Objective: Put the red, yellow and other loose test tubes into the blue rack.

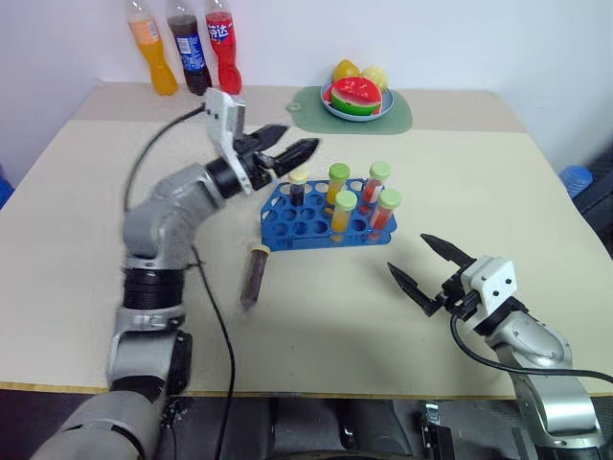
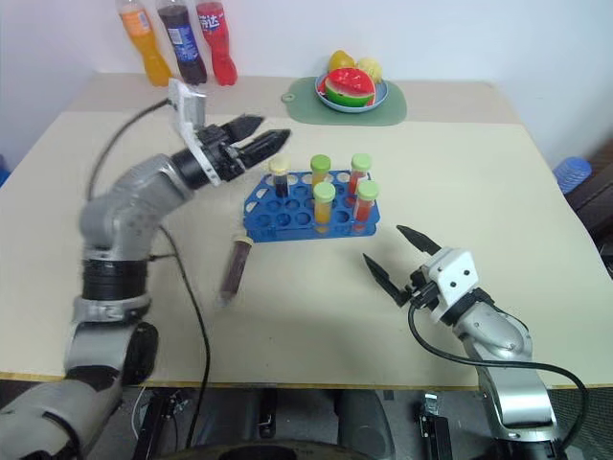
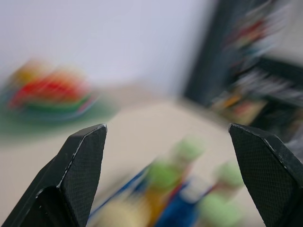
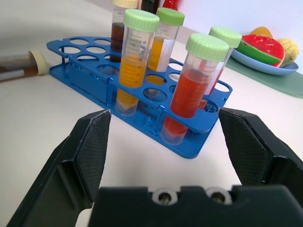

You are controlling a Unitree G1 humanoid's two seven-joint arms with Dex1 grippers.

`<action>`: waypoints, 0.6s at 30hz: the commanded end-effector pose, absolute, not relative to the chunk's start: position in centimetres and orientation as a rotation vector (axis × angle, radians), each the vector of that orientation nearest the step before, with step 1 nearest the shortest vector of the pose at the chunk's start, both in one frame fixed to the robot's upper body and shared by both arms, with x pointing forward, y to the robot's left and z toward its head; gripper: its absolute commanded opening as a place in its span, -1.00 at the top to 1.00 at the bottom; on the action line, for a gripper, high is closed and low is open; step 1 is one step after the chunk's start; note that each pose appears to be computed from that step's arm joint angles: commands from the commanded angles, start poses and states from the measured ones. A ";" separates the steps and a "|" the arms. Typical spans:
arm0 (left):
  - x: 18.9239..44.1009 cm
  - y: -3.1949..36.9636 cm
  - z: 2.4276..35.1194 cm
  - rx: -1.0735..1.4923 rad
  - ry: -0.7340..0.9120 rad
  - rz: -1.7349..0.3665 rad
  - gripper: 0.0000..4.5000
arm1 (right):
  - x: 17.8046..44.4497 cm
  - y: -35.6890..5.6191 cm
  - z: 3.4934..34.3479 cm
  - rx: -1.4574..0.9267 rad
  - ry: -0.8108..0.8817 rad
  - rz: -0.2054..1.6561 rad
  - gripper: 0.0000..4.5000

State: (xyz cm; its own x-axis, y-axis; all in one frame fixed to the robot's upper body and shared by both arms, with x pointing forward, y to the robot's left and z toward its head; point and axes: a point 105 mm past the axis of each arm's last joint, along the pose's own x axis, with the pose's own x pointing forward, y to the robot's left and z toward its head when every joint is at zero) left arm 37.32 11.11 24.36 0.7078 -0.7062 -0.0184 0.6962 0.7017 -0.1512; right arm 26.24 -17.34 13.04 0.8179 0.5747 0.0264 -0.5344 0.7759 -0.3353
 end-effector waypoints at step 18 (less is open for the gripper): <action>30.1 14.8 18.2 -0.117 1.205 -0.706 -0.88 | 24.8 -17.6 12.6 -0.379 -0.064 0.781 -0.77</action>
